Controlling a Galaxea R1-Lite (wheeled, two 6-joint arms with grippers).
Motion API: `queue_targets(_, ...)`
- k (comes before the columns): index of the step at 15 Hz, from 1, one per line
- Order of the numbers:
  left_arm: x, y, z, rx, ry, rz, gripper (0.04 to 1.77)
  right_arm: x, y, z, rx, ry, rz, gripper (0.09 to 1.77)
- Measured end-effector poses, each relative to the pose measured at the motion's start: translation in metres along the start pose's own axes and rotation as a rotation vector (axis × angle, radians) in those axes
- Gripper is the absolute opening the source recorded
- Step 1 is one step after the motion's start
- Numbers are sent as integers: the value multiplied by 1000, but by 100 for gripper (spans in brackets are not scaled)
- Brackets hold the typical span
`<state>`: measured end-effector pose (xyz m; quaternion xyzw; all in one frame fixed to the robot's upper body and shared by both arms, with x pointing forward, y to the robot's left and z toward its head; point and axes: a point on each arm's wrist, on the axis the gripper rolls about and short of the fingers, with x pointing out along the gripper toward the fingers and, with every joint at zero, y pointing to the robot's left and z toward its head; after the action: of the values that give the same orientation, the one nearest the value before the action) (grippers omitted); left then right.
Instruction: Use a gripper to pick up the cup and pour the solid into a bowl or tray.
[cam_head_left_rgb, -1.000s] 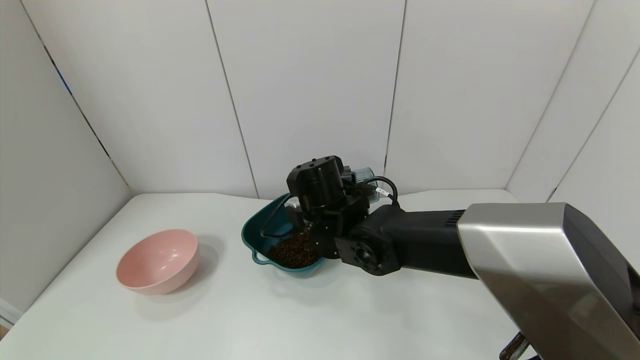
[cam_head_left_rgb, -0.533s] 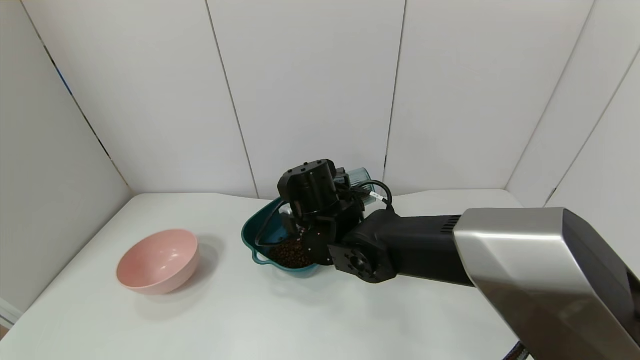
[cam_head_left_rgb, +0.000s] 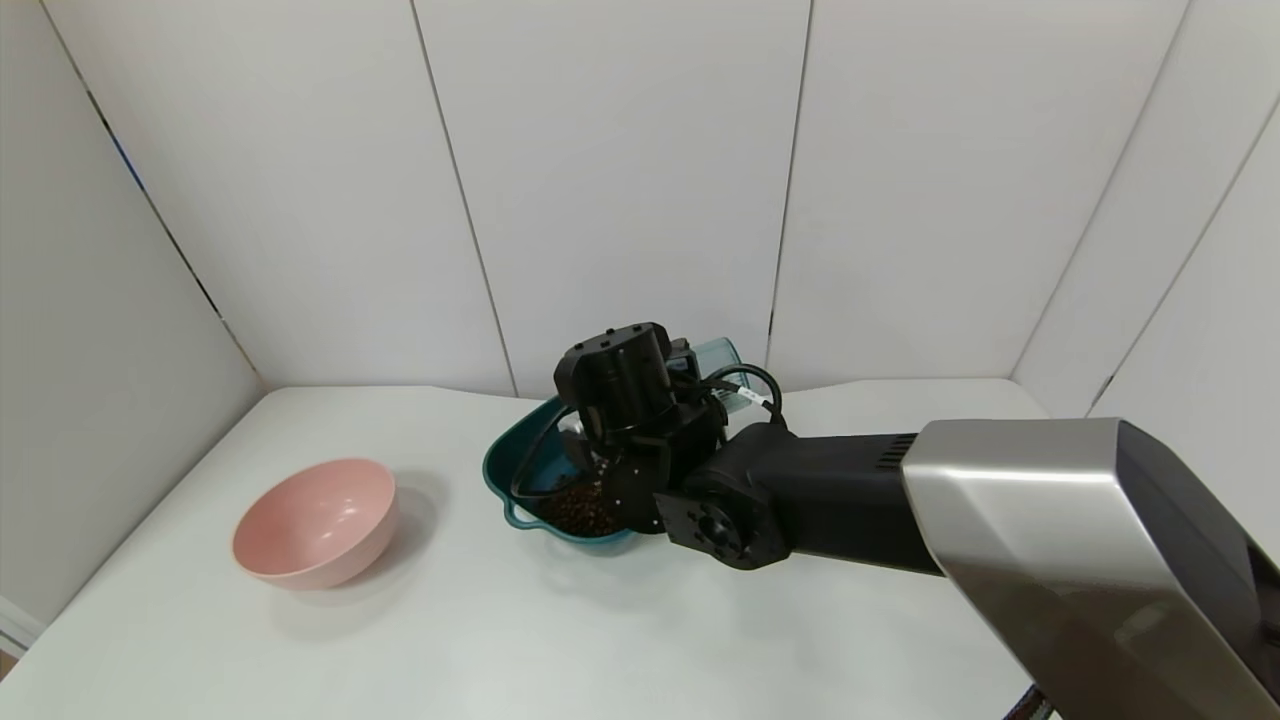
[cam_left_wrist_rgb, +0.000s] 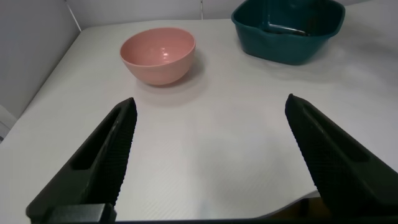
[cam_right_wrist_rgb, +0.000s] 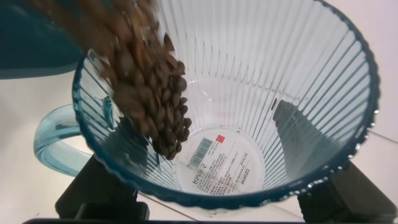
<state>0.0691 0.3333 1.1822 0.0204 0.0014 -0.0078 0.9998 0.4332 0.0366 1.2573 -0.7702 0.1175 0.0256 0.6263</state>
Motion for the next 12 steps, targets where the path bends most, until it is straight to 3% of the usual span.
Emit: queue_targets(12, 0, 0, 0, 0, 0, 0, 172, -1, -2, -2, 116, -20, 7, 137)
